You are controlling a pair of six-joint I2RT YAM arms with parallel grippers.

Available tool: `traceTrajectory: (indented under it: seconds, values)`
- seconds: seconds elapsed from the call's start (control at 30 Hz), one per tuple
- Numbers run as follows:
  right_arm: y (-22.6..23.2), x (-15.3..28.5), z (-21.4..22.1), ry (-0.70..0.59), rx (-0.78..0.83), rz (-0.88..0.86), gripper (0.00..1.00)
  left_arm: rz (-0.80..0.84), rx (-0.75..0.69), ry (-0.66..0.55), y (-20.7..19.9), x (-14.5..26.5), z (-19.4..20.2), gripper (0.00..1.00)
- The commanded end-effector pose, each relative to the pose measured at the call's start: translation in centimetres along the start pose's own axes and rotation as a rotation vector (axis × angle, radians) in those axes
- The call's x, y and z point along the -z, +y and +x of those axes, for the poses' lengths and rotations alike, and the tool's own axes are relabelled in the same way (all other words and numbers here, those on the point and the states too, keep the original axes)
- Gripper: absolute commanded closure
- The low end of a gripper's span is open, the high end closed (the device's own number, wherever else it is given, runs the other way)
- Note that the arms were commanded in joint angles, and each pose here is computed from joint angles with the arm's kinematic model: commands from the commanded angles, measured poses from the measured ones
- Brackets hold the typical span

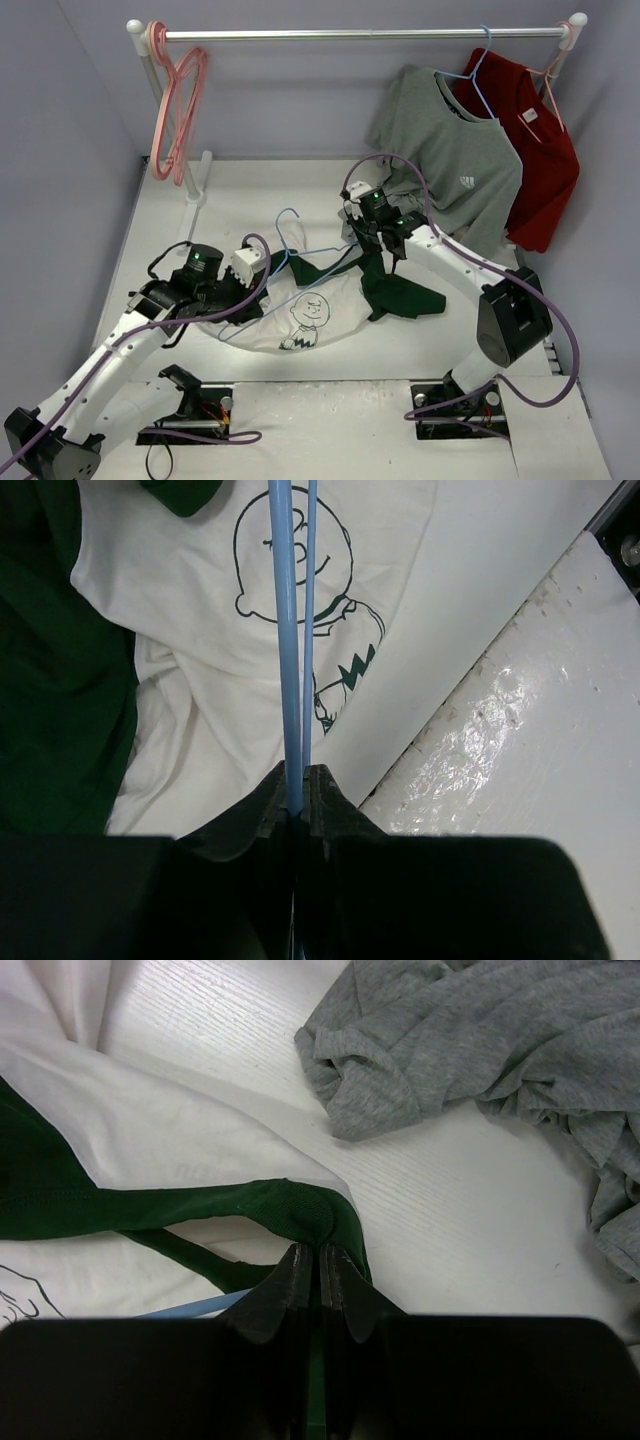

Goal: Place the t-shirt on the hanger

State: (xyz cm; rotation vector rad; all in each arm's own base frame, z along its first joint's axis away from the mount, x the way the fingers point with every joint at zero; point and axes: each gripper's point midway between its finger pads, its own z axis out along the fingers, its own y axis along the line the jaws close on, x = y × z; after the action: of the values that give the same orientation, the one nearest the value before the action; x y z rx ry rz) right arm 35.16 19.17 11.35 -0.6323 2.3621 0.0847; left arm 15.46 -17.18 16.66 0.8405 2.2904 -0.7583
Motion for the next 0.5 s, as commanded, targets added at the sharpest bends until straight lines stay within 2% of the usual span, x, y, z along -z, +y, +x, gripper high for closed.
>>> traceTrajectory:
  seconds: [0.0,0.47]
  values:
    - [-0.3,1.3,-2.9,-0.076,0.007,-0.011,1.00,0.010,-0.075,-0.073,-0.1,-0.3,-2.3,1.00]
    - [0.6,3.1,-4.1,-0.120,0.049,-0.082,1.00,-0.015,-0.126,-0.042,0.8,-1.6,-3.0,1.00]
